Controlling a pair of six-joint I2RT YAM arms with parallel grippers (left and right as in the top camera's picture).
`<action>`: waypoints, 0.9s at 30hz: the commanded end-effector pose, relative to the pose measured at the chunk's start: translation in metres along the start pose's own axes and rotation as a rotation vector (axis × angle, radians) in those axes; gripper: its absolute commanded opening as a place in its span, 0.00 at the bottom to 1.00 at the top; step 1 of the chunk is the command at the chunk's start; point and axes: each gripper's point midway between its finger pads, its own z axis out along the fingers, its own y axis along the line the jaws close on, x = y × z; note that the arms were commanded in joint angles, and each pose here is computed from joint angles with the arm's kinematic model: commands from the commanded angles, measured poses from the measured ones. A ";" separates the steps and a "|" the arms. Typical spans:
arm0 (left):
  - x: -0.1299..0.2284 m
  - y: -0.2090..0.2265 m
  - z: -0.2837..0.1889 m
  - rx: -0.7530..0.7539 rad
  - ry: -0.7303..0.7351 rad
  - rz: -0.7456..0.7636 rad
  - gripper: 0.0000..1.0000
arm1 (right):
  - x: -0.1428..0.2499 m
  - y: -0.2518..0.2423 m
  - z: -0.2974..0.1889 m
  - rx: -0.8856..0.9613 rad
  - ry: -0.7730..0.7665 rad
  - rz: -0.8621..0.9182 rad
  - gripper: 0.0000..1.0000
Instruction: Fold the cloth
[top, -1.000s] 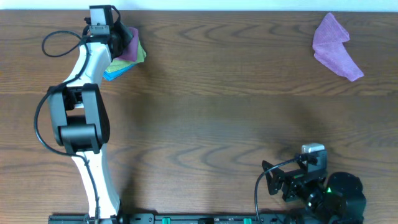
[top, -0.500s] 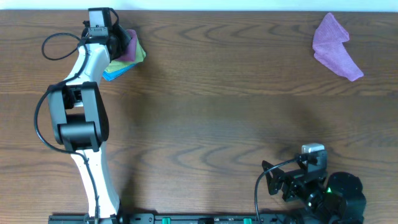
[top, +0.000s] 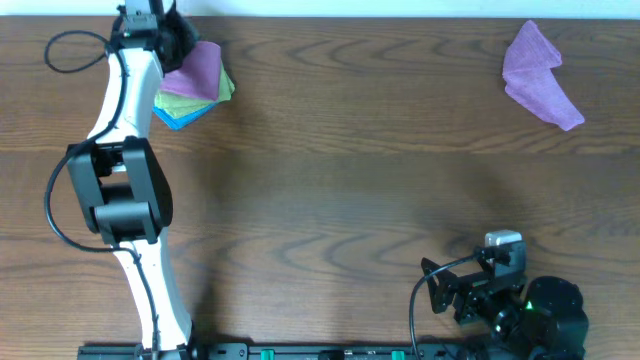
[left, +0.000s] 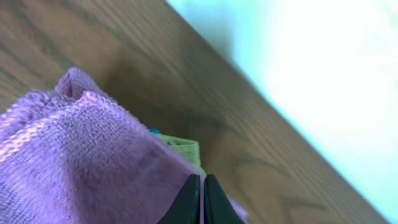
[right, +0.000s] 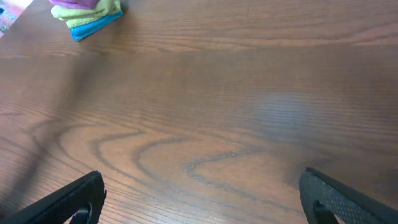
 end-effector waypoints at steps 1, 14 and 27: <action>-0.013 -0.008 -0.010 0.009 -0.016 0.039 0.05 | 0.000 -0.001 0.000 0.004 -0.004 0.016 0.99; -0.035 -0.037 -0.093 -0.010 -0.007 0.241 0.29 | 0.000 -0.001 0.000 0.004 -0.004 0.016 0.99; -0.020 -0.017 -0.140 -0.128 0.058 0.234 0.96 | 0.000 -0.001 0.000 0.004 -0.004 0.016 0.99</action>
